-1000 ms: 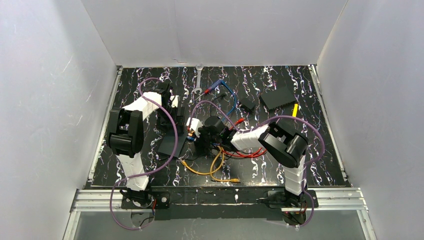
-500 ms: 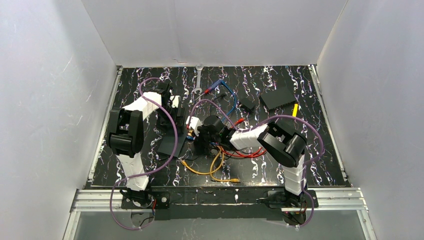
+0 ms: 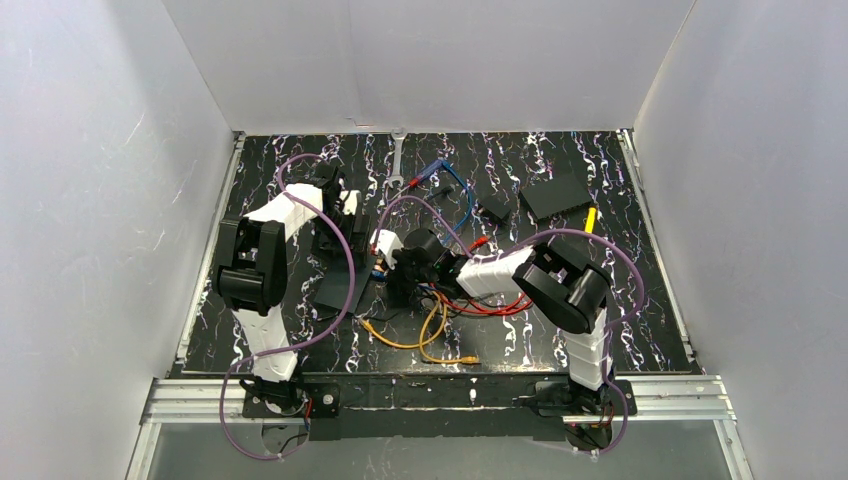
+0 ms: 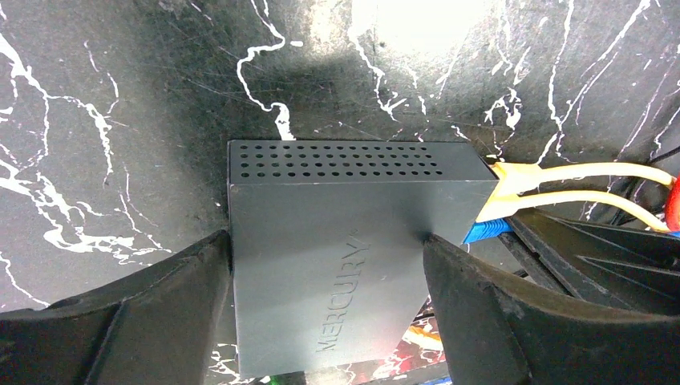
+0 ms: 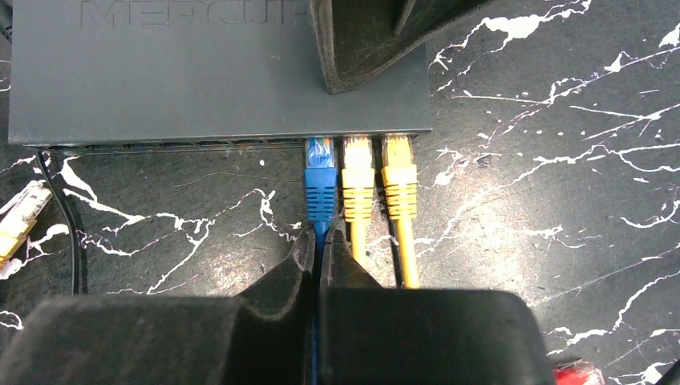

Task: Insert the plug into the switch port
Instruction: Insert the connector into the switch port.

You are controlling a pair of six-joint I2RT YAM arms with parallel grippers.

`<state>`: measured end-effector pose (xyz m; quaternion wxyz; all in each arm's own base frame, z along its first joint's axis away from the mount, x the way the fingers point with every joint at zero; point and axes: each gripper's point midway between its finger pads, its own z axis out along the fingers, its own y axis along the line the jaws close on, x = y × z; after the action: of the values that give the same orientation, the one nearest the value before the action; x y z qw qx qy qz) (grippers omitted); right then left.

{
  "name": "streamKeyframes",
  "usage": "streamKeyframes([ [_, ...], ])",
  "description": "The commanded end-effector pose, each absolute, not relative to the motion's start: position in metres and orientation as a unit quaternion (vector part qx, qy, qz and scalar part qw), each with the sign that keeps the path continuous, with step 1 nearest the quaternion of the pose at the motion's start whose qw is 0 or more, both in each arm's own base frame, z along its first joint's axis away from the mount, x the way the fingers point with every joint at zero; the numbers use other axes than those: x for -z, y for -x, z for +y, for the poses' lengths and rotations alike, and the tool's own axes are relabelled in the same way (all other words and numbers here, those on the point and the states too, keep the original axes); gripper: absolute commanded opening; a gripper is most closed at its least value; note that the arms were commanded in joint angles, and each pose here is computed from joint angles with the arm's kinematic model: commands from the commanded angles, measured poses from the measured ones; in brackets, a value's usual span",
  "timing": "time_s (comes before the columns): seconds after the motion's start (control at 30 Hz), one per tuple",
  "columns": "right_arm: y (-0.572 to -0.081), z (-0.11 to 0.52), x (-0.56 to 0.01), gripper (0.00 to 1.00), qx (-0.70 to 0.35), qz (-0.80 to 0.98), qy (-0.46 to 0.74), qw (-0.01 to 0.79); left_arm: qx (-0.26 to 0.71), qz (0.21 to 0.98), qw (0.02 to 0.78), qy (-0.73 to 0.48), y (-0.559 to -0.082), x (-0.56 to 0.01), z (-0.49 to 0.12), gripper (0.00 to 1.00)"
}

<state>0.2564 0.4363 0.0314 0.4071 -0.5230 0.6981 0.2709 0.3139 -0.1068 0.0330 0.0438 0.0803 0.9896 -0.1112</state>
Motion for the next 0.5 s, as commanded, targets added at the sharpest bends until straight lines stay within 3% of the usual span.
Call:
streamKeyframes([
  [0.0,-0.274,0.486,-0.118,0.01,-0.316,0.614,0.487,0.535,0.136,0.986,0.020,-0.092,-0.297,-0.035,-0.134,0.83],
  [0.13,-0.271,0.466,-0.103,0.08,-0.289,0.641,0.485,0.520,0.084,0.992,0.043,-0.083,-0.308,-0.036,-0.115,0.87],
  [0.3,-0.278,0.440,-0.108,0.33,-0.244,0.675,0.462,0.521,0.031,0.995,0.088,-0.040,-0.325,-0.053,-0.080,0.91],
  [0.33,-0.281,0.435,-0.113,0.39,-0.234,0.680,0.454,0.525,0.026,0.994,0.101,-0.031,-0.327,-0.060,-0.074,0.97],
  [0.47,-0.289,0.412,-0.137,0.56,-0.201,0.701,0.412,0.547,0.000,0.988,0.157,-0.007,-0.333,-0.090,-0.053,0.98],
])
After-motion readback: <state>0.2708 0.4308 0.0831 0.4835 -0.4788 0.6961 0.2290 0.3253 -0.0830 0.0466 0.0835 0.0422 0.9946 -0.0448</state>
